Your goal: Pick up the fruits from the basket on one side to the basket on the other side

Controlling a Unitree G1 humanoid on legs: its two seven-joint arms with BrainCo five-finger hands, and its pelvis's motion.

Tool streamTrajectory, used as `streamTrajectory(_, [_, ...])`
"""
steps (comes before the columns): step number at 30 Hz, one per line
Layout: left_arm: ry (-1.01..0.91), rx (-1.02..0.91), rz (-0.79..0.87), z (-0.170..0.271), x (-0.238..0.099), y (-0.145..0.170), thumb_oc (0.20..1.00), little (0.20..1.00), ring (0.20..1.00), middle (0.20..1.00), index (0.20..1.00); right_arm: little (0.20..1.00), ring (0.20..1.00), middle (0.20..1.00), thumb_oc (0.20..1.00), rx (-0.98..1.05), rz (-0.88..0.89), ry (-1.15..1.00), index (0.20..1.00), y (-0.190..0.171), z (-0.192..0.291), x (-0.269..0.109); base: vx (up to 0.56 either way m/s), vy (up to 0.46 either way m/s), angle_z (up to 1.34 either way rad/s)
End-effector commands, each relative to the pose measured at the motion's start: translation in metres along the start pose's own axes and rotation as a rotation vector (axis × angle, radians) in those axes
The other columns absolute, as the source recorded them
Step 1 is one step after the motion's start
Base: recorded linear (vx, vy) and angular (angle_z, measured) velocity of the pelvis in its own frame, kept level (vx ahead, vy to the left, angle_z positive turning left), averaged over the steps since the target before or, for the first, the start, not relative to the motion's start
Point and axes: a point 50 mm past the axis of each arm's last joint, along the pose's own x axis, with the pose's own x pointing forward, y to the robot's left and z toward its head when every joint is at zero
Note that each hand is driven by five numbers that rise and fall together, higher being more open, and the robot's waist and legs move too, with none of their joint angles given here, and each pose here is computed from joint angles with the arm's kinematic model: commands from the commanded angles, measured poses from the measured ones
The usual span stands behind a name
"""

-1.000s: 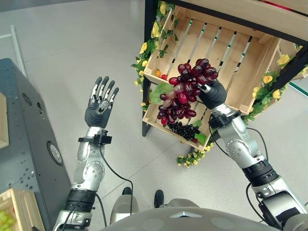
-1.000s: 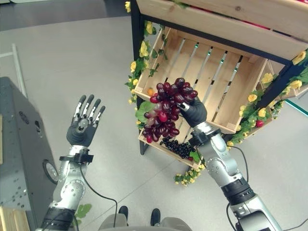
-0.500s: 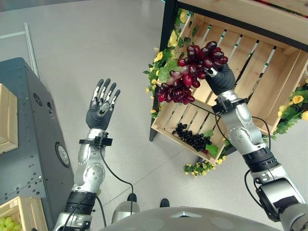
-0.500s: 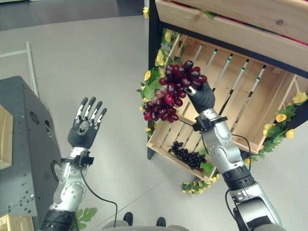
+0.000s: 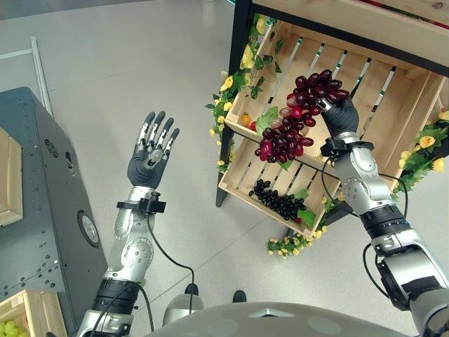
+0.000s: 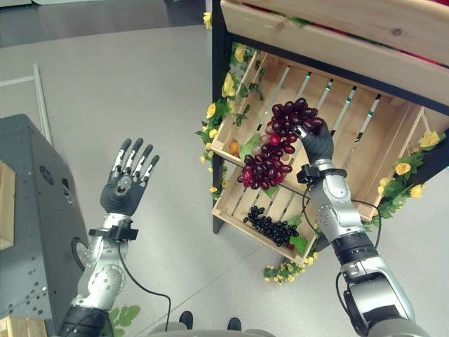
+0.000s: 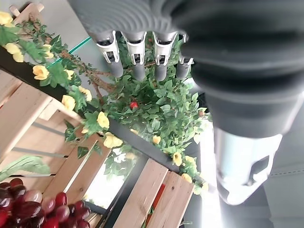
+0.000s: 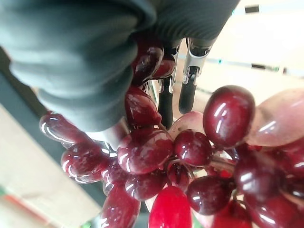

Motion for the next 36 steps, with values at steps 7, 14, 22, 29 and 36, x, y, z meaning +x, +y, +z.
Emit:
streamTrajectory(7, [-0.023, 0.002, -0.108, 0.007, 0.006, -0.016, 1.0, 1.0, 1.0, 1.0, 1.0, 0.2, 0.2, 0.2, 0.2, -0.15, -0.163, -0.132, 0.2, -0.034, 0.048, 0.034, 0.0, 0.0, 0.0])
streamTrajectory(14, [-0.004, -0.007, -0.136, 0.005, 0.008, -0.02, 1.0, 1.0, 1.0, 1.0, 1.0, 0.2, 0.2, 0.2, 0.2, -0.263, -0.268, -0.067, 0.2, -0.06, 0.06, 0.046, 0.0, 0.001, 0.01])
streamTrajectory(22, [0.012, 0.008, -0.154, 0.006, 0.009, -0.022, 1.0, 1.0, 1.0, 1.0, 1.0, 0.2, 0.2, 0.2, 0.2, -0.32, -0.357, -0.074, 0.2, -0.079, 0.083, 0.051, 0.0, 0.0, 0.0])
streamTrajectory(29, [0.019, 0.009, -0.155, 0.006, 0.009, -0.023, 1.0, 1.0, 1.0, 1.0, 1.0, 0.2, 0.2, 0.2, 0.2, -0.38, -0.376, -0.056, 0.2, -0.084, 0.09, 0.053, 0.0, 0.0, 0.0])
streamTrajectory(36, [0.015, 0.012, -0.155, 0.006, 0.01, -0.024, 1.0, 1.0, 1.0, 1.0, 1.0, 1.0, 1.0, 1.0, 1.0, -0.399, -0.37, -0.034, 1.0, -0.082, 0.083, 0.053, 0.0, 0.0, 0.0])
